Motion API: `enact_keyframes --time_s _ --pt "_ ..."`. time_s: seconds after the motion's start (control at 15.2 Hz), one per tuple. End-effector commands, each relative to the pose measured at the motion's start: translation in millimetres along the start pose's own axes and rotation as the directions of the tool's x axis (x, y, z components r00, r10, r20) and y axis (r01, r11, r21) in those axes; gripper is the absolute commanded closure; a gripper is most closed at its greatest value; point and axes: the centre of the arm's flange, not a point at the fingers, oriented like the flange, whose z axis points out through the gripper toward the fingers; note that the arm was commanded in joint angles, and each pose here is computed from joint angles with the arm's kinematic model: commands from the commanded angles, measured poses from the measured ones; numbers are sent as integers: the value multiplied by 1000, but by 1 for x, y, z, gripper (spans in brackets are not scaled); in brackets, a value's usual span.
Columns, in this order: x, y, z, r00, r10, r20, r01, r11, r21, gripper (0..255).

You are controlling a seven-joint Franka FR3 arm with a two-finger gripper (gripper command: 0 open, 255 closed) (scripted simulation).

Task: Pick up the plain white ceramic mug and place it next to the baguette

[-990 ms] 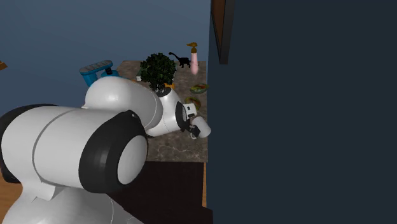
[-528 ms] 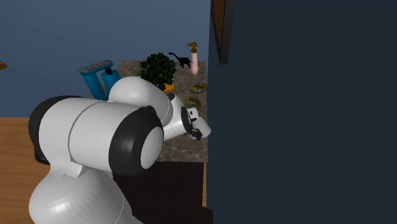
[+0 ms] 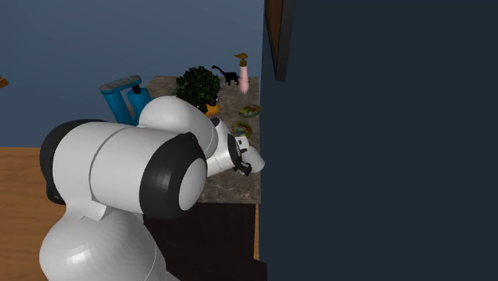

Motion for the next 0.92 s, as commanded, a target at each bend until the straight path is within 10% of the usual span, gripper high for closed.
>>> enact_keyframes --time_s 0.0,0.86 --pt "0 0 0 1000 0 0 0 1000 0 255" --pt "8 4 -25 1000 0 0 0 1000 0 255"
